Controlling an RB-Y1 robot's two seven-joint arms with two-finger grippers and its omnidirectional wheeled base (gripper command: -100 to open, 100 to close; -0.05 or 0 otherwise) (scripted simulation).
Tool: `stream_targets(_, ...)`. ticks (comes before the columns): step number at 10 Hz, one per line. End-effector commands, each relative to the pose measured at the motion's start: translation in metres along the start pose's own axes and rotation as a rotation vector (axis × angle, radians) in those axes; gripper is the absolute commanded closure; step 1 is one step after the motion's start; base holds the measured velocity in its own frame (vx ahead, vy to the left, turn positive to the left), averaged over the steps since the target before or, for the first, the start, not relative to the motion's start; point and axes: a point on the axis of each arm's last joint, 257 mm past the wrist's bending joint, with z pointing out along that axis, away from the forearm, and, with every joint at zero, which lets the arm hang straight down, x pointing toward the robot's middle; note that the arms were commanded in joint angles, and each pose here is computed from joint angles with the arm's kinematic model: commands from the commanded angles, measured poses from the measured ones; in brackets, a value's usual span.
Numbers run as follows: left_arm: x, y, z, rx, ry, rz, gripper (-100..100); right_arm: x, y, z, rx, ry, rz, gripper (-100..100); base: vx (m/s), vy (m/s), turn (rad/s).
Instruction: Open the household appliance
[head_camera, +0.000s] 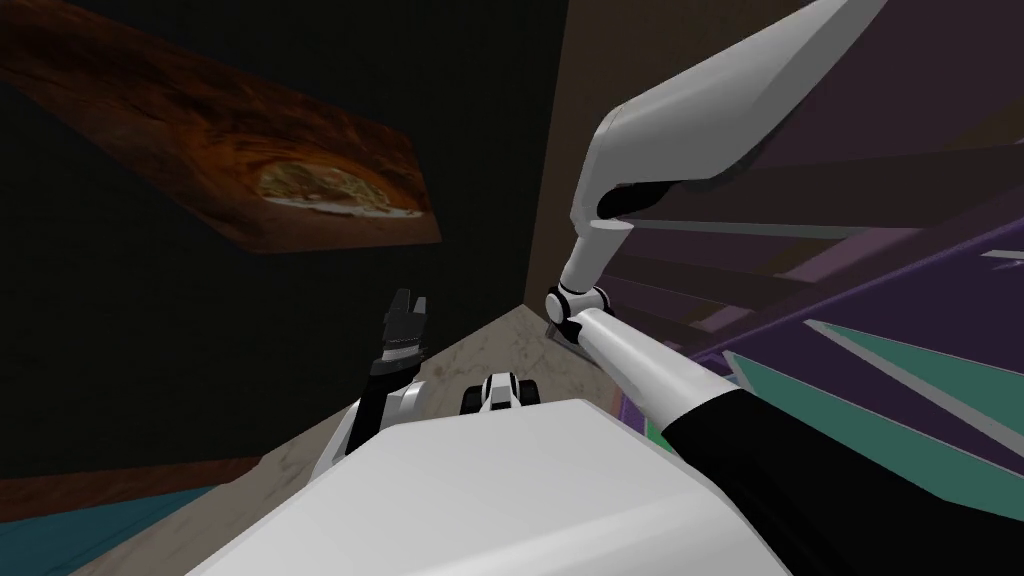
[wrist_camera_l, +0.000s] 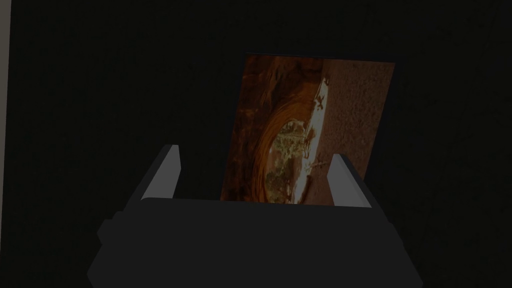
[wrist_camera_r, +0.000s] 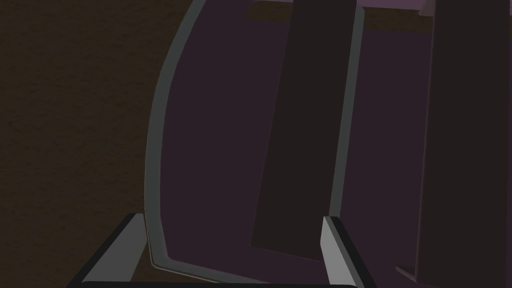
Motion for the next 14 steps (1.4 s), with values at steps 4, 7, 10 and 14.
stream_targets(4,0.0,0.0,0.0,0.0,0.0,0.0,0,0.02,-0.034,0.015,-0.022,0.041,-0.028,-100,0.116,0.024,0.015)
stream_targets(7,0.0,0.0,0.0,0.0,0.0,0.0,0,0.036,-0.054,0.027,-0.043,0.064,-0.049,-100,0.155,0.022,0.02)
stream_targets(10,0.0,0.0,0.0,0.0,0.0,0.0,0,0.051,-0.071,0.034,-0.054,0.077,-0.051,-100,0.101,0.007,0.015)
stream_targets(14,0.0,0.0,0.0,0.0,0.0,0.0,0,0.081,-0.097,0.052,-0.078,0.1,-0.068,-100,0.166,0.025,0.021)
